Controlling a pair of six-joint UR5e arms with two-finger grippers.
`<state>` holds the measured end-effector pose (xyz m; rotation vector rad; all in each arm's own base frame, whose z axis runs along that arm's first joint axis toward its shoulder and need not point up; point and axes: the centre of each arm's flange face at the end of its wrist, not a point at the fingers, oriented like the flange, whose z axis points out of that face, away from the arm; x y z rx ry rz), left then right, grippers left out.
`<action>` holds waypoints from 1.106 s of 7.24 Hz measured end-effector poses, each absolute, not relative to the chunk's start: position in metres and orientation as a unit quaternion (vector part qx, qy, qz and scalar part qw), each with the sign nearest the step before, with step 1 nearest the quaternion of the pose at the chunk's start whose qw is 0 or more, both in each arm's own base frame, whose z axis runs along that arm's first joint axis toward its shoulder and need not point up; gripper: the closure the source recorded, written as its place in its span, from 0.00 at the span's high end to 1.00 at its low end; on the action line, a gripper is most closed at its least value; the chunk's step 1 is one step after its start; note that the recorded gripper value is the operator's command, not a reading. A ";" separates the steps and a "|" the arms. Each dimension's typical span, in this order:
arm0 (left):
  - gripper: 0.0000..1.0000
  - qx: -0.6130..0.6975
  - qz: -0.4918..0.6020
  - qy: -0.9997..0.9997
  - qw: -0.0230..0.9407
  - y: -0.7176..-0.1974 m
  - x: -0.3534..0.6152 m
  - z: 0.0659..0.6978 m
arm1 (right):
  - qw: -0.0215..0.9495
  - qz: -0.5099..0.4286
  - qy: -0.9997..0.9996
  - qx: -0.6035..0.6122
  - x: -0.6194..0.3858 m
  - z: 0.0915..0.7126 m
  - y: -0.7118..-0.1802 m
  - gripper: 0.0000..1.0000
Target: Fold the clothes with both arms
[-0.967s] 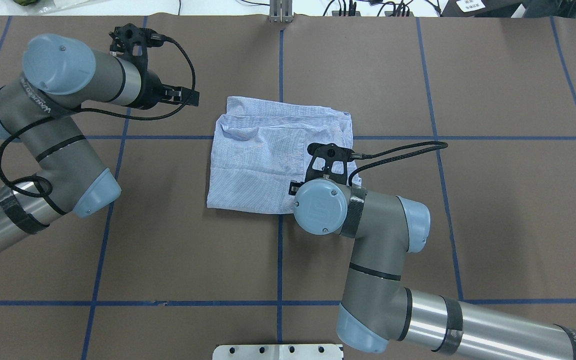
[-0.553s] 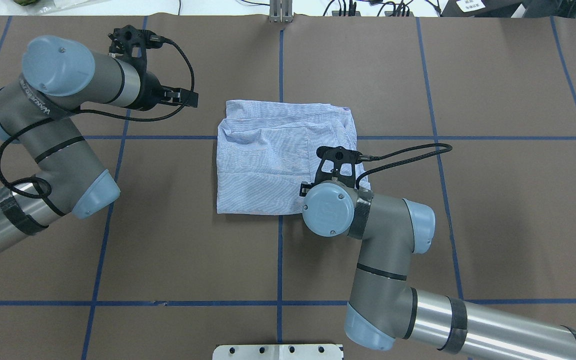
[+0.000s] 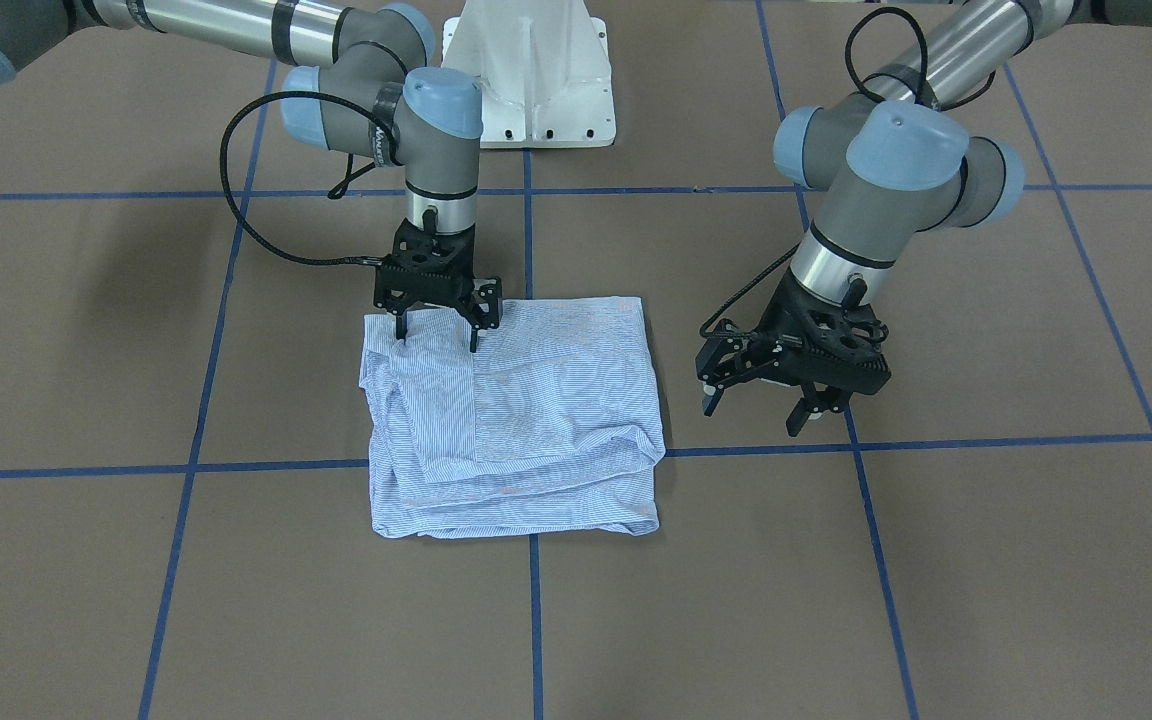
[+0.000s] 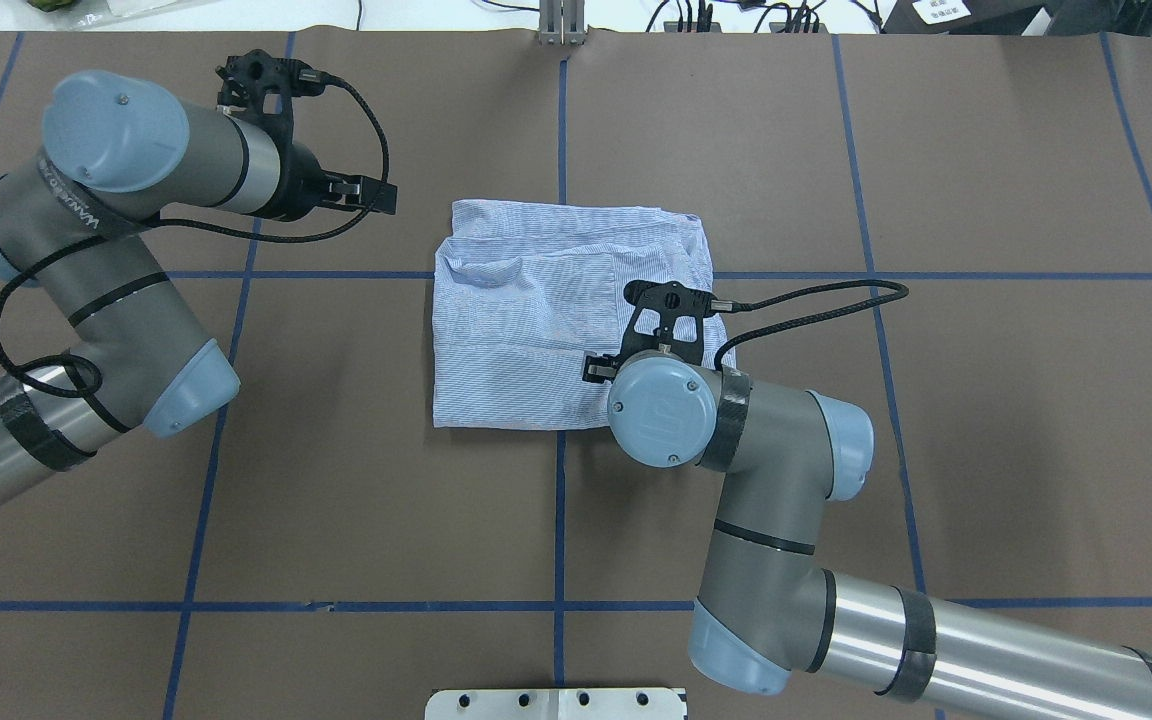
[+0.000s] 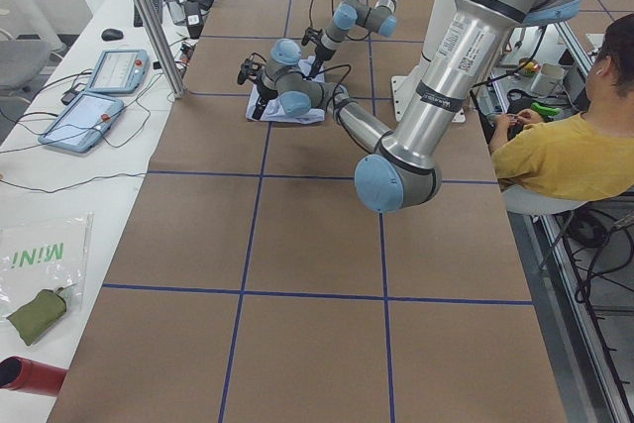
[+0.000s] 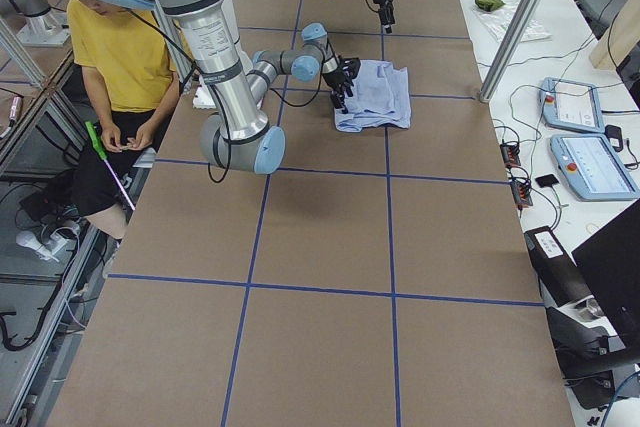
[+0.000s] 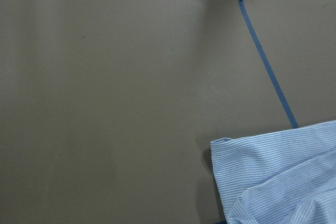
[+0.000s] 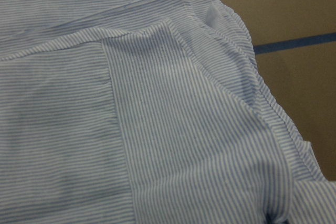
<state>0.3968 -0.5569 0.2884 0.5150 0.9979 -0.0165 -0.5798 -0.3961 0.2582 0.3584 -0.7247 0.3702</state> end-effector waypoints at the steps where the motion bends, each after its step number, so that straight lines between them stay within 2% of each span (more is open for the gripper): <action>1: 1.00 0.245 -0.009 0.475 0.845 -0.554 0.394 0.287 | 0.897 0.177 -0.371 0.166 -0.562 0.241 -0.399 1.00; 5: 1.00 0.254 0.011 0.479 0.840 -0.519 0.360 0.298 | 0.890 0.164 -0.404 0.132 -0.453 0.226 -0.438 1.00; 8: 1.00 0.277 0.097 0.436 0.851 -0.497 0.268 0.360 | 0.912 0.116 -0.375 0.117 -0.345 0.260 -0.465 1.00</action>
